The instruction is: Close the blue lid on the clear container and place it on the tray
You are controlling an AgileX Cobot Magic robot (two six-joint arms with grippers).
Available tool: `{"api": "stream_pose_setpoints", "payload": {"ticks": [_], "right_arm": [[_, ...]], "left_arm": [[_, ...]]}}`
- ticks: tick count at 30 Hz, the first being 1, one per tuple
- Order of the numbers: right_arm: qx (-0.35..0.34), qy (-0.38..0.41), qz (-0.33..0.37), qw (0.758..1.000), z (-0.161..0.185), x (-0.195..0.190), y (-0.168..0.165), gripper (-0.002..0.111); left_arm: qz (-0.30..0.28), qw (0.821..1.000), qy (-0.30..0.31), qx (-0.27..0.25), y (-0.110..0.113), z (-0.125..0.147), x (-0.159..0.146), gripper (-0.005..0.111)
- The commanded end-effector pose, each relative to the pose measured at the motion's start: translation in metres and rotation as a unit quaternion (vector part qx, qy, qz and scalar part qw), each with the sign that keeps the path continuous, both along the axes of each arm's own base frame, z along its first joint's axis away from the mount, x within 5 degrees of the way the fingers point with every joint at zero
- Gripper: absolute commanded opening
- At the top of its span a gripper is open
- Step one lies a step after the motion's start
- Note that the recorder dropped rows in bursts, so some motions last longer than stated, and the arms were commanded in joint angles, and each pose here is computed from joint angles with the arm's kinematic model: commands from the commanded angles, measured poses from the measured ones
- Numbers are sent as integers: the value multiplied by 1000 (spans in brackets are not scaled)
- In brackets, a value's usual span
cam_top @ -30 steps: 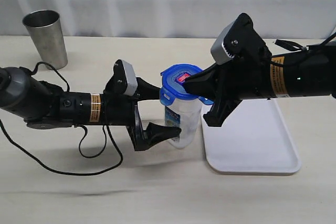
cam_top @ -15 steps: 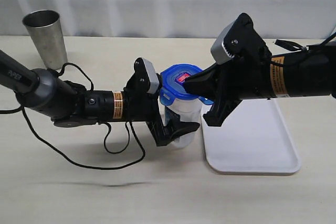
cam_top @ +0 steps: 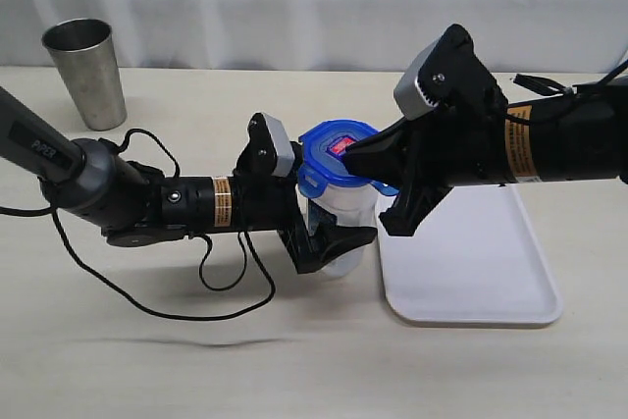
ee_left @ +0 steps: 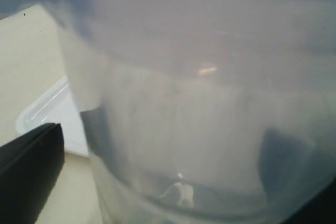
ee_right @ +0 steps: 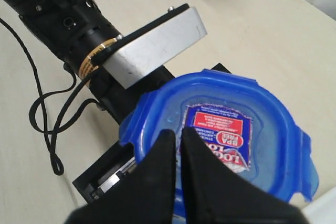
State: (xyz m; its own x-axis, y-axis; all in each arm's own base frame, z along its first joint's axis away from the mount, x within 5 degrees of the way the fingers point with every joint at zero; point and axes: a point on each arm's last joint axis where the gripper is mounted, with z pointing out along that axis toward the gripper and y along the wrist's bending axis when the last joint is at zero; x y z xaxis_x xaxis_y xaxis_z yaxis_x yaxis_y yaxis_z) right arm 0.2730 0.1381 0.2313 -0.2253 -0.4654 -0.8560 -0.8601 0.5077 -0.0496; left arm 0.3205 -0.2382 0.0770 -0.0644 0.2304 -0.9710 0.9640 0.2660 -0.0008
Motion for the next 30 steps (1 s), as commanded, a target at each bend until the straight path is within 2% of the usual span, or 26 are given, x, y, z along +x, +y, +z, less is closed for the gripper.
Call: {"api": "stream_pose_setpoints", "payload": {"ticks": [1, 9, 11, 13, 16, 20, 21, 28, 30], "right_arm": [[-7, 2, -1, 1000, -2, 0, 0, 4], [-6, 3, -2, 1000, -2, 0, 0, 4], [-6, 3, -2, 1000, -2, 0, 0, 4], [-6, 3, -2, 1000, -2, 0, 0, 4], [-10, 2, 1, 1000, -3, 0, 0, 4], [-10, 3, 0, 1000, -3, 0, 0, 4], [-9, 4, 0, 1000, -3, 0, 0, 4], [12, 4, -15, 1000, 10, 1, 0, 5], [24, -6, -21, 999, 22, 0, 0, 10]], "left_arm": [[-4, 1000, -2, -17, -2, 4, 1, 96], [-6, 1000, -4, -29, -3, 6, 0, 95], [-7, 999, -4, -31, -3, 6, 0, 89], [-6, 1000, -4, -28, -3, 6, 0, 78], [4, 1000, 0, -13, -2, 3, 2, 54], [9, 1000, 26, 13, 0, -3, 2, 9], [9, 999, 27, 16, 0, -3, 2, 1], [6, 999, 26, 20, 0, -4, 1, 0], [5, 999, 26, 21, 0, -4, 1, 0]]}}
